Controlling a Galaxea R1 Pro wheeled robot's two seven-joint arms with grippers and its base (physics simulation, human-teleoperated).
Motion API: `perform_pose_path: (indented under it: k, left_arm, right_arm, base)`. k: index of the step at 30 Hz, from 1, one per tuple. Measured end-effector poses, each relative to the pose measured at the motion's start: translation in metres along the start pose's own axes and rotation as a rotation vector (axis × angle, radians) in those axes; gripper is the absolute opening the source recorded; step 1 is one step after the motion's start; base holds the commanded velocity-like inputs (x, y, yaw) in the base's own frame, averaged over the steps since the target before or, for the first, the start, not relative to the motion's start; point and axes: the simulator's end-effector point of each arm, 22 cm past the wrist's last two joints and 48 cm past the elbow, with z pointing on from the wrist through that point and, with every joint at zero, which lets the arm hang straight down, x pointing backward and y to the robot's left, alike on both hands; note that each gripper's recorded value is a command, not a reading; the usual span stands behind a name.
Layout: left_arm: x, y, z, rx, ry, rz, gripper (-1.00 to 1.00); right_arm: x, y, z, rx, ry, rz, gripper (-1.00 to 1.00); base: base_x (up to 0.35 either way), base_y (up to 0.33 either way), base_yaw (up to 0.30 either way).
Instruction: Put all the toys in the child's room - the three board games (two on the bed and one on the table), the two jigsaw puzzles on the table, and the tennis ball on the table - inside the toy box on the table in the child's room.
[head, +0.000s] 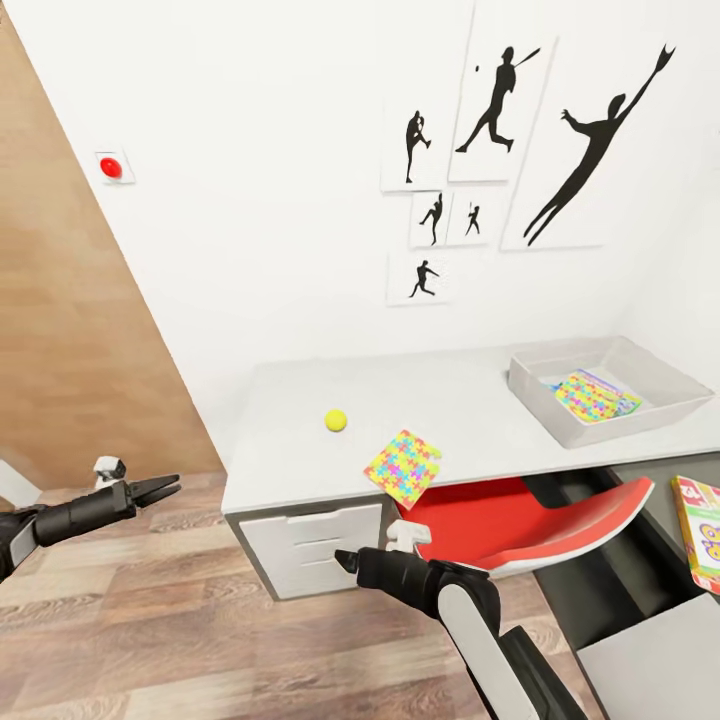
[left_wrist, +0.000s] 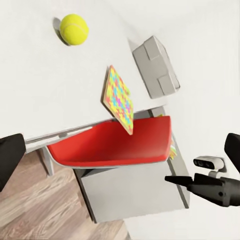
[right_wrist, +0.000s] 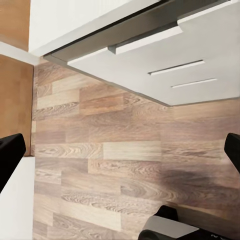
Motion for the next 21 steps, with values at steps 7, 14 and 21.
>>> perform_pose_path:
  k: [7, 14, 21]
  left_arm:
    - [-0.008, -0.009, 0.002, 0.005, 0.001, 0.033, 1.00]
    - [-0.015, -0.013, -0.004, 0.002, -0.009, 0.052, 1.00]
    - [-0.018, -0.019, -0.006, 0.005, -0.015, 0.063, 1.00]
  right_arm:
    - [-0.003, 0.002, -0.003, -0.001, -0.008, -0.007, 1.00]
    - [-0.006, 0.006, -0.006, -0.004, -0.019, -0.012, 1.00]
    - [-0.010, 0.007, -0.009, 0.003, -0.031, -0.027, 1.00]
  base:
    - [0.000, 0.000, 0.000]
    - [0.000, 0.000, 0.000]
    - [0.000, 0.000, 0.000]
